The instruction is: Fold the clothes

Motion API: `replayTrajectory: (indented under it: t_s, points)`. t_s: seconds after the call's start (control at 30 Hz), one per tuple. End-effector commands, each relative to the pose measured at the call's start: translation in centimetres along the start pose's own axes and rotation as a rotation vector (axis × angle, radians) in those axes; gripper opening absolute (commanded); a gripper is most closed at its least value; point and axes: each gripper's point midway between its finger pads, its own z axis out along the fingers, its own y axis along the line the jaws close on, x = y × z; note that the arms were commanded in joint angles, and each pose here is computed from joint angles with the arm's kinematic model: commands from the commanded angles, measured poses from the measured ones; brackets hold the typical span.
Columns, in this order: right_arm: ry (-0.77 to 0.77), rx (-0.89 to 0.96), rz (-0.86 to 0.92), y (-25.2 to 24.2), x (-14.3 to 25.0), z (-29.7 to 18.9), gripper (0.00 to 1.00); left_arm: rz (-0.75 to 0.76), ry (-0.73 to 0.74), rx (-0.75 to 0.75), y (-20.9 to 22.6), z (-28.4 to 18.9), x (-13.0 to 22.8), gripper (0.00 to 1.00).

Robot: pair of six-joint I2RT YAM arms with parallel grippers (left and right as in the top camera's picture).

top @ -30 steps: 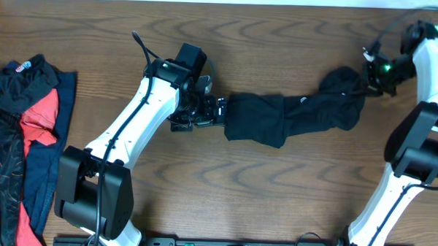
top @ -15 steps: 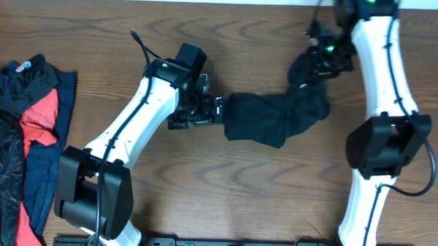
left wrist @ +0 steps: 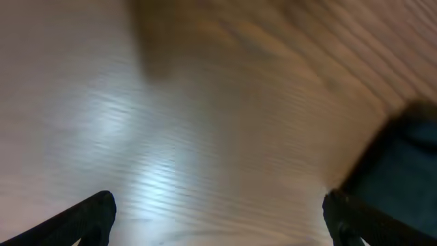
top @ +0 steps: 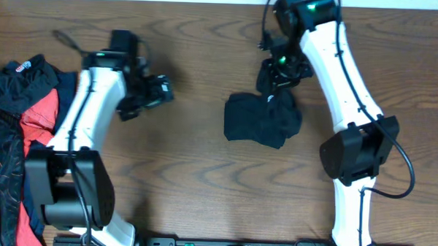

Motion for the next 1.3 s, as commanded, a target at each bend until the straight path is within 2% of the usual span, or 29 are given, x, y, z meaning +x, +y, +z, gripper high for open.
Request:
replayTrajectory:
  t_s: [0.0, 0.33, 0.5, 0.8, 1.13, 1.2, 1.23, 1.27]
  points:
    - [-0.055, -0.005, -0.012, 2.8, 0.0, -1.7, 0.01, -0.03, -0.003, -0.013, 1.7, -0.4, -0.7, 0.98]
    - [-0.082, 0.037, -0.073, 7.4, -0.4, -0.5, 0.01, -0.058, -0.003, -0.008, 2.5, -0.6, -1.0, 0.98]
    - [-0.045, 0.091, -0.019, 6.6, -0.2, 1.1, 0.01, -0.05, 0.014, 0.033, 1.8, -0.6, -0.7, 0.98]
    - [0.071, 0.109, 0.008, 5.4, -0.3, 6.8, 0.01, -0.038, 0.022, 0.029, 1.9, -0.6, -0.5, 0.98]
    - [0.083, 0.103, 0.0, 6.9, -1.9, 11.7, 0.02, -0.04, 0.03, 0.026, 1.9, -0.7, -0.3, 0.98]
    - [0.077, 0.102, 0.007, 7.3, -2.1, 12.0, 0.08, -0.041, 0.033, 0.025, 1.9, -0.7, -0.2, 0.98]
    - [0.077, 0.099, 0.007, 7.4, -2.1, 12.1, 0.17, -0.041, 0.033, 0.025, 1.9, -0.7, -0.2, 0.98]
    - [0.075, 0.099, 0.003, 7.6, -2.1, 12.1, 0.43, -0.041, 0.033, 0.025, 1.9, -0.7, -0.2, 0.98]
